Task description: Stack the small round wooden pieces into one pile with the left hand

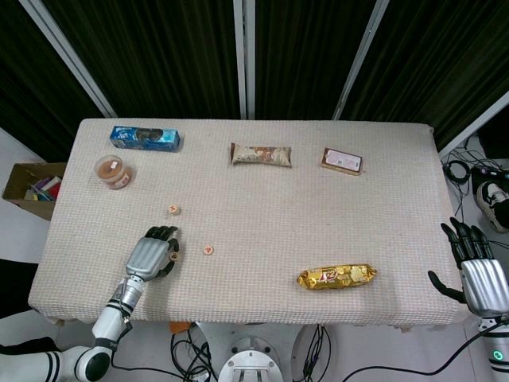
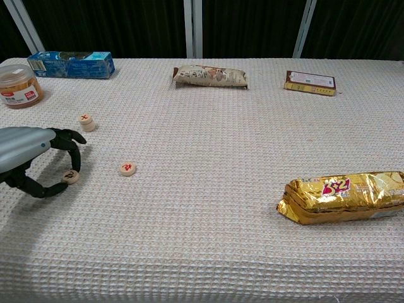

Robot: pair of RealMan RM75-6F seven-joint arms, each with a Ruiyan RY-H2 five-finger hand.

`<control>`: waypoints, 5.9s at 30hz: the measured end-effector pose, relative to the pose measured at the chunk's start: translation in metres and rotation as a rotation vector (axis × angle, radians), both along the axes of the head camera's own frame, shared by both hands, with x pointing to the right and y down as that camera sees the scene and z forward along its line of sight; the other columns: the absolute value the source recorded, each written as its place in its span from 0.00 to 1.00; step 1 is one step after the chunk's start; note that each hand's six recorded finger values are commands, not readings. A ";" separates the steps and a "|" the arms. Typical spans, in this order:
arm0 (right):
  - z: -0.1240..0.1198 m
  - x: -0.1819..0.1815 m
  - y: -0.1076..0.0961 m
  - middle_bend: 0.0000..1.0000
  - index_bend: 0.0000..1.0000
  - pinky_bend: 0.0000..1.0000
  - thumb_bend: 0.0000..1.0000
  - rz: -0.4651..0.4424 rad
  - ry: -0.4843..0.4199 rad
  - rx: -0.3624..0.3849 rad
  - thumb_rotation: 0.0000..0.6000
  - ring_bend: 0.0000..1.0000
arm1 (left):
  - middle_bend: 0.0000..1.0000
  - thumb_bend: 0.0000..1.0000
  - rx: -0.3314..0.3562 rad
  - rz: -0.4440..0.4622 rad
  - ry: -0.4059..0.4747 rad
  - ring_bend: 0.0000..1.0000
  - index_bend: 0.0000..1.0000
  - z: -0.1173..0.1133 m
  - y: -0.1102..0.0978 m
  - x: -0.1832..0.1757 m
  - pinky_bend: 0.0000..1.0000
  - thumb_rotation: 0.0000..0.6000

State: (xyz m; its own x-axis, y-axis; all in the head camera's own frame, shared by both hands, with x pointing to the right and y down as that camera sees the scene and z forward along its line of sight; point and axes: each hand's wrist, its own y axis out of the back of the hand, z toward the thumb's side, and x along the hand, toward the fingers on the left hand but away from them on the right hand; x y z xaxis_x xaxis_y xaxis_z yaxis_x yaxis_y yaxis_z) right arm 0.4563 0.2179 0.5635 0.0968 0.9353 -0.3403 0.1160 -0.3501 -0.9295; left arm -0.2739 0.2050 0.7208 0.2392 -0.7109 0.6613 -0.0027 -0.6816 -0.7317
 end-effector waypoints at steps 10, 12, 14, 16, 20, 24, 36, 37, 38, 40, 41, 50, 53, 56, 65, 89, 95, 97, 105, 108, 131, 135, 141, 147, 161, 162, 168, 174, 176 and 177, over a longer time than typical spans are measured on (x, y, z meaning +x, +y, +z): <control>-0.001 -0.001 -0.002 0.00 0.00 0.00 0.22 -0.006 -0.001 0.004 1.00 0.00 | 0.12 0.39 0.059 -0.020 0.001 0.10 0.52 -0.015 -0.014 -0.006 0.15 1.00; -0.002 -0.002 -0.002 0.00 0.00 0.00 0.22 -0.010 -0.002 0.006 1.00 0.00 | 0.12 0.38 0.084 -0.033 0.008 0.10 0.52 -0.023 -0.024 -0.008 0.15 1.00; -0.002 -0.003 -0.003 0.00 0.00 0.00 0.22 -0.013 -0.003 0.007 1.00 0.00 | 0.12 0.38 0.110 -0.043 0.016 0.10 0.52 -0.030 -0.035 -0.009 0.15 1.00; -0.001 -0.004 -0.004 0.00 0.00 0.00 0.22 -0.018 -0.003 0.006 1.00 0.00 | 0.12 0.38 0.138 -0.054 0.027 0.10 0.51 -0.036 -0.051 -0.008 0.15 1.00; -0.001 -0.005 -0.005 0.00 0.00 0.00 0.22 -0.022 -0.003 0.005 1.00 0.00 | 0.12 0.38 0.152 -0.074 0.037 0.10 0.50 -0.037 -0.080 -0.002 0.14 1.00; 0.000 -0.002 -0.004 0.00 0.00 0.00 0.22 -0.012 0.000 0.000 1.00 0.00 | 0.12 0.38 0.127 -0.092 0.016 0.10 0.50 -0.022 -0.109 0.002 0.15 1.00; 0.005 0.003 -0.005 0.00 0.00 0.00 0.22 0.007 0.004 -0.013 1.00 0.00 | 0.12 0.38 0.040 -0.116 -0.060 0.10 0.49 0.023 -0.130 0.009 0.14 1.00; 0.005 0.003 -0.005 0.00 0.00 0.00 0.22 0.006 0.004 -0.013 1.00 0.00 | 0.12 0.38 0.039 -0.117 -0.060 0.10 0.49 0.023 -0.129 0.008 0.14 1.00; 0.005 0.003 -0.005 0.00 0.00 0.00 0.22 0.005 0.004 -0.014 1.00 0.00 | 0.12 0.38 0.038 -0.117 -0.060 0.10 0.49 0.023 -0.129 0.008 0.14 1.00; 0.005 0.002 -0.006 0.00 0.00 0.00 0.22 0.003 0.004 -0.014 1.00 0.00 | 0.12 0.38 0.036 -0.119 -0.059 0.10 0.49 0.022 -0.128 0.007 0.15 1.00; 0.005 0.002 -0.006 0.00 0.00 0.00 0.22 0.003 0.003 -0.013 1.00 0.00 | 0.12 0.38 0.035 -0.120 -0.059 0.10 0.49 0.021 -0.128 0.006 0.15 1.00; 0.005 0.002 -0.006 0.00 0.00 0.00 0.22 0.005 0.005 -0.013 1.00 0.00 | 0.12 0.38 0.026 -0.126 -0.073 0.10 0.48 0.021 -0.124 -0.002 0.15 1.00; 0.005 0.002 -0.006 0.00 0.00 0.00 0.22 0.005 0.005 -0.012 1.00 0.00 | 0.12 0.38 0.025 -0.132 -0.074 0.10 0.47 0.022 -0.124 -0.003 0.14 1.00; 0.005 0.002 -0.006 0.00 0.00 0.00 0.22 0.006 0.006 -0.014 1.00 0.00 | 0.12 0.38 0.026 -0.131 -0.075 0.10 0.47 0.022 -0.125 -0.003 0.15 1.00; 0.005 0.004 -0.005 0.00 0.00 0.00 0.22 0.012 0.007 -0.014 1.00 0.00 | 0.12 0.38 0.027 -0.126 -0.082 0.10 0.47 0.023 -0.128 -0.002 0.15 1.00; 0.004 0.005 -0.004 0.00 0.00 0.00 0.23 0.016 0.006 -0.013 1.00 0.00 | 0.12 0.38 0.022 -0.118 -0.096 0.10 0.41 0.022 -0.126 -0.002 0.15 1.00; 0.004 0.005 -0.004 0.00 0.00 0.00 0.23 0.018 0.007 -0.012 1.00 0.00 | 0.12 0.37 0.020 -0.113 -0.098 0.10 0.41 0.022 -0.125 -0.001 0.15 1.00; 0.004 0.006 -0.004 0.00 0.00 0.00 0.23 0.019 0.007 -0.011 1.00 0.00 | 0.12 0.37 0.021 -0.112 -0.096 0.10 0.41 0.022 -0.124 -0.001 0.15 1.00; 0.004 0.005 -0.004 0.00 0.00 0.00 0.23 0.018 0.007 -0.011 1.00 0.00 | 0.12 0.37 0.032 -0.105 -0.089 0.10 0.41 0.018 -0.123 0.002 0.15 1.00; 0.004 0.005 -0.004 0.00 0.00 0.00 0.23 0.020 0.007 -0.010 1.00 0.00 | 0.12 0.37 0.038 -0.104 -0.088 0.10 0.40 0.017 -0.123 0.002 0.15 1.00; 0.003 0.004 0.001 0.00 0.00 0.00 0.23 0.011 -0.004 -0.003 1.00 0.00 | 0.12 0.33 0.054 0.179 0.129 0.10 0.41 -0.032 -0.038 0.075 0.14 1.00; 0.003 0.004 0.002 0.00 0.00 0.00 0.23 0.011 -0.007 -0.003 1.00 0.00 | 0.12 0.33 0.037 0.196 0.107 0.10 0.41 -0.019 -0.031 0.080 0.14 1.00; 0.004 0.002 0.002 0.00 0.00 0.00 0.23 0.006 -0.010 -0.005 1.00 0.00 | 0.12 0.33 0.022 0.184 0.070 0.10 0.41 -0.002 -0.031 0.081 0.14 1.00; 0.003 0.003 0.002 0.00 0.00 0.00 0.23 0.009 -0.007 -0.002 1.00 0.00 | 0.12 0.34 0.007 0.174 0.047 0.10 0.42 0.007 -0.031 0.080 0.14 1.00; 0.003 0.005 0.003 0.00 0.00 0.00 0.23 0.015 -0.007 -0.004 1.00 0.00 | 0.12 0.40 0.007 0.176 0.045 0.10 0.47 0.011 -0.031 0.083 0.14 1.00; 0.003 0.005 0.003 0.00 0.00 0.00 0.23 0.015 -0.007 -0.003 1.00 0.00 | 0.12 0.40 0.006 0.175 0.044 0.10 0.47 0.011 -0.030 0.083 0.14 1.00; 0.002 0.005 0.002 0.00 0.00 0.00 0.23 0.013 -0.008 0.001 1.00 0.00 | 0.12 0.41 0.024 0.158 0.056 0.10 0.48 0.005 -0.035 0.080 0.14 1.00; 0.000 0.004 0.002 0.00 0.00 0.00 0.23 0.008 -0.008 0.007 1.00 0.00 | 0.12 0.41 0.097 0.087 0.073 0.10 0.48 -0.016 -0.067 0.066 0.14 1.00; 0.001 0.004 0.002 0.00 0.00 0.00 0.23 0.008 -0.008 0.005 1.00 0.00 | 0.12 0.41 0.121 0.055 0.073 0.10 0.48 -0.022 -0.081 0.059 0.14 1.00; 0.001 0.003 0.002 0.00 0.00 0.00 0.23 0.008 -0.009 0.004 1.00 0.00 | 0.12 0.41 0.132 0.031 0.071 0.10 0.47 -0.025 -0.089 0.054 0.14 1.00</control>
